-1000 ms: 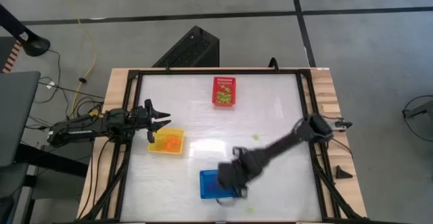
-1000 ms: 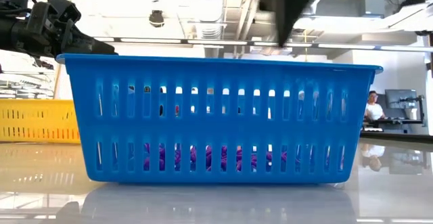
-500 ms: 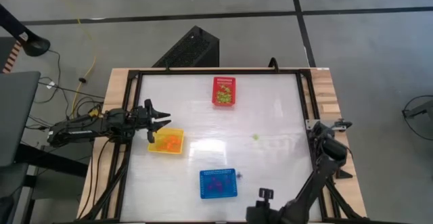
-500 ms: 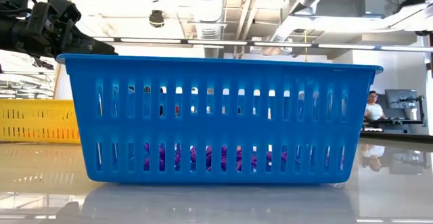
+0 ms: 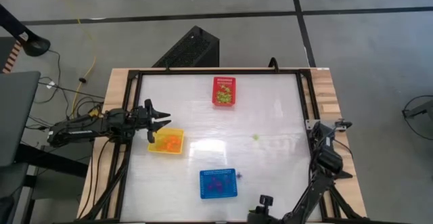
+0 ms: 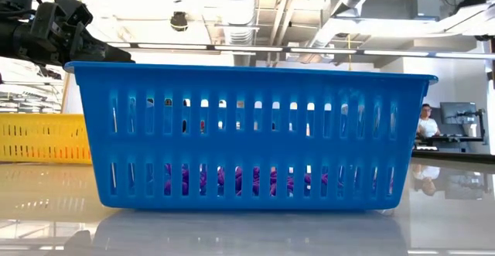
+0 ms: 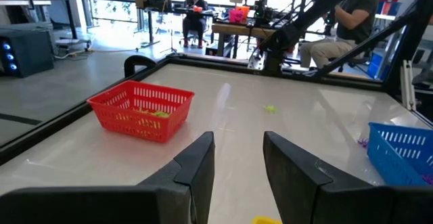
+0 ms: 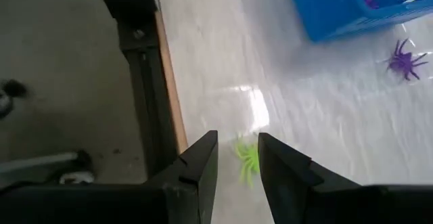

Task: Sort Halloween decoration
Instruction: Put the green spider toy into the red basket

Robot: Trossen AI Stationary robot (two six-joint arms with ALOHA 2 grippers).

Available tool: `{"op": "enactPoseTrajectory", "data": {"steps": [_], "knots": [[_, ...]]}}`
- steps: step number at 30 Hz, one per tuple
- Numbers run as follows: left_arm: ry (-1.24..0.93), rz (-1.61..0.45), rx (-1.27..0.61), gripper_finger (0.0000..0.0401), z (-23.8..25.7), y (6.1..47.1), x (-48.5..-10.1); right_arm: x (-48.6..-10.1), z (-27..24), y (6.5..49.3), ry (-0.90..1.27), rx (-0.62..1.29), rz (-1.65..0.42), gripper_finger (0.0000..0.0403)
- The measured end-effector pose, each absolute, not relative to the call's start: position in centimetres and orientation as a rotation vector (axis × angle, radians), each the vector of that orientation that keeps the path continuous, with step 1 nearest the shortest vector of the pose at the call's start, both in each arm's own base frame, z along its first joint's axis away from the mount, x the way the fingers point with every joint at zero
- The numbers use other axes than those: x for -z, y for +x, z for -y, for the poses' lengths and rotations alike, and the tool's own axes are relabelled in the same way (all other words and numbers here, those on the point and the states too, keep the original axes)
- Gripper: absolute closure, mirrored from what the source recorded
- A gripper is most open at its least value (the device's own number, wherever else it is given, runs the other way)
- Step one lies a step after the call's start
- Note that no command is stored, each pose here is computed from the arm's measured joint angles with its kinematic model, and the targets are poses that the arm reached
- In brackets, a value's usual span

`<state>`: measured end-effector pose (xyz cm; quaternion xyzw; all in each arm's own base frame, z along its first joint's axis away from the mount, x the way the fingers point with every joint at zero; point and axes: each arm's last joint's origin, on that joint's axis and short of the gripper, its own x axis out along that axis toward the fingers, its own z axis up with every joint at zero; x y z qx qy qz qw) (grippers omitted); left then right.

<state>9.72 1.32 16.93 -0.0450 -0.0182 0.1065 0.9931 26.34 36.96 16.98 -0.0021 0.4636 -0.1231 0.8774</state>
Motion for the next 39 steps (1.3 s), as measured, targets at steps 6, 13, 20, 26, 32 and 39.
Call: {"op": "enactPoseTrajectory", "data": {"steps": [6, 13, 20, 26, 32, 39], "knots": [[-0.090, 0.036, -0.213, 0.0285, -1.3, 9.7, -16.9, -17.7, -36.2, 24.7, 0.012, 0.311, -0.871, 0.0265], [-0.090, 0.036, -0.213, 0.0285, -1.3, 9.7, -16.9, -14.7, -34.5, 22.2, 0.244, 0.349, -0.728, 0.0265], [-0.090, 0.036, -0.213, 0.0285, -1.3, 9.7, -16.9, -14.9, -34.5, 23.6, 0.317, 0.240, -0.613, 0.0265], [-0.090, 0.036, -0.213, 0.0285, -1.3, 9.7, -16.9, -14.8, -33.9, 24.0, 0.319, 0.255, -0.668, 0.0241], [-0.090, 0.037, -0.213, 0.0285, -1.3, 9.7, -16.9, -14.7, -33.9, 23.9, 0.306, 0.249, -0.688, 0.0171], [-0.090, 0.037, -0.213, 0.0285, -1.3, 9.7, -16.9, -13.6, -34.9, 23.0, 0.188, 0.192, -0.699, 0.0155]]}}
